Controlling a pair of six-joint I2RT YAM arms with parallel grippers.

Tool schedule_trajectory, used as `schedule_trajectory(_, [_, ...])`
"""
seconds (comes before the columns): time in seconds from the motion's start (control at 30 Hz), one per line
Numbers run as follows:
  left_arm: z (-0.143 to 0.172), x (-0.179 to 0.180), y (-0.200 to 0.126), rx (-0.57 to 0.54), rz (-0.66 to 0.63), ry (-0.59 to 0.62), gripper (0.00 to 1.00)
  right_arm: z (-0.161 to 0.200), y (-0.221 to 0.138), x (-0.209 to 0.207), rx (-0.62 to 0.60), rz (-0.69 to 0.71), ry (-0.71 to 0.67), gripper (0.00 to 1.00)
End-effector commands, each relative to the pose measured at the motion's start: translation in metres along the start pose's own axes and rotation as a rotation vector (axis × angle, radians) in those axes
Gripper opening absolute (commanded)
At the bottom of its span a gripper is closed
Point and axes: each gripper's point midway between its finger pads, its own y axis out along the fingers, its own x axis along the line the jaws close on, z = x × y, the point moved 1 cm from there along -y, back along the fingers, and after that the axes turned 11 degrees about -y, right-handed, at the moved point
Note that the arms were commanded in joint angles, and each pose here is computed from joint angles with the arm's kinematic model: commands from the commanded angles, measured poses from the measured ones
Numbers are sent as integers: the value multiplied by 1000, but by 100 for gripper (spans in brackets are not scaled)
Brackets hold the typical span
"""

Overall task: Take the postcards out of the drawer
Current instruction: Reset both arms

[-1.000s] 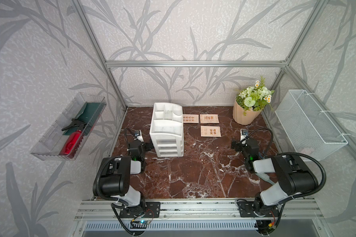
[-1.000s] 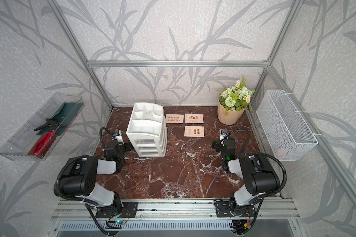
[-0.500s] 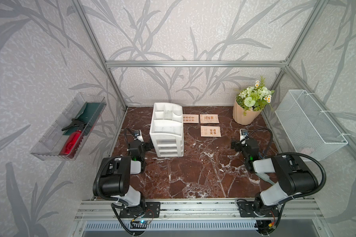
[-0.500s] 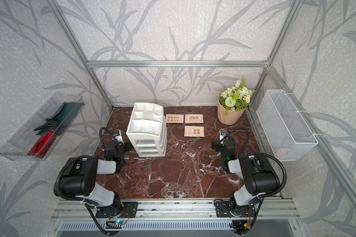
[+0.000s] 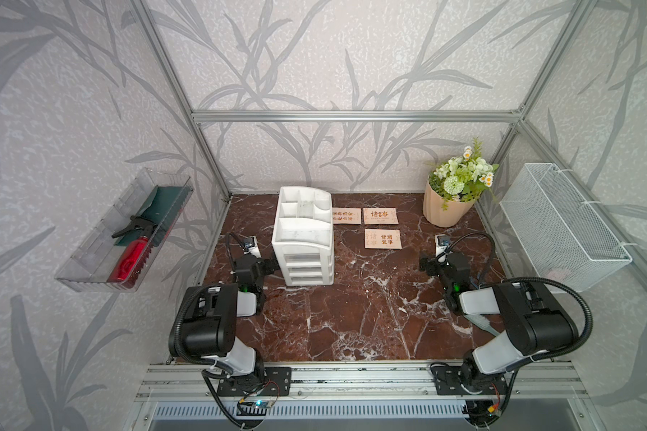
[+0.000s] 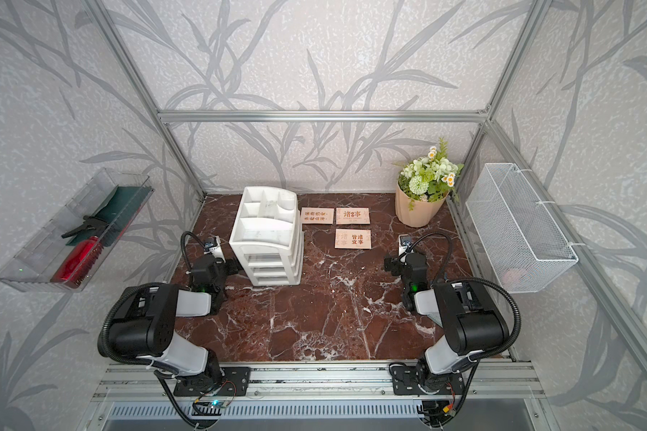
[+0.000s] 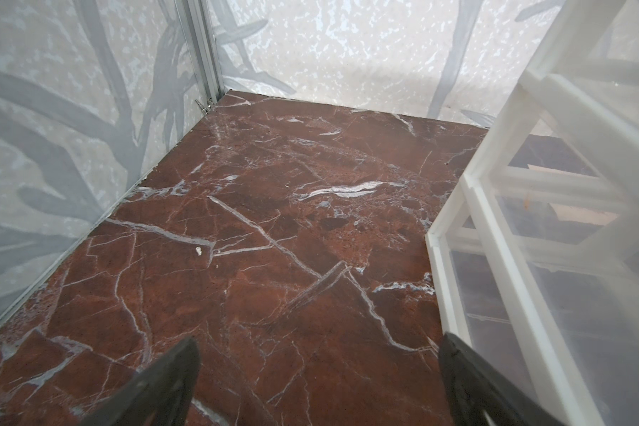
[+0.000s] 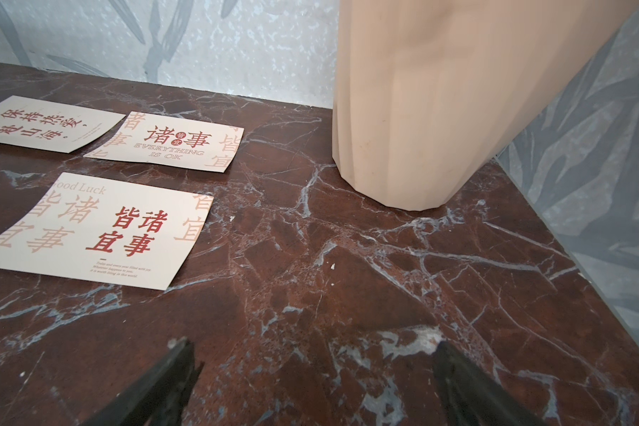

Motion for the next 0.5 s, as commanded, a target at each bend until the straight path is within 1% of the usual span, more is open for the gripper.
schedule_trajectory(0.0, [-10, -3, 2, -38, 4, 4, 99, -11, 2, 0, -41, 0, -3, 99])
schedule_trajectory(0.03, [-11, -3, 2, -39, 5, 4, 99, -13, 3, 6, -50, -57, -10, 99])
schedule_trajectory(0.07, [-10, -3, 2, -38, 4, 4, 99, -14, 1, 14, -69, -153, -5, 99])
schedule_trajectory(0.1, [-10, -3, 2, -37, 4, 4, 99, -19, -5, 24, -123, -276, -1, 99])
schedule_trajectory(0.13, [-10, -3, 2, -37, 4, 4, 99, -22, -9, 29, -167, -324, -4, 99])
schedule_trajectory(0.23, [-10, -3, 2, -37, 5, 4, 99, -20, -6, 26, -138, -310, -2, 99])
schedule_trajectory(0.33, [-10, -3, 2, -36, 5, 4, 99, -14, 2, 9, -79, -173, 29, 99])
schedule_trajectory(0.47, [-10, -3, 2, -37, 5, 4, 99, -14, 2, 11, -76, -181, 25, 99])
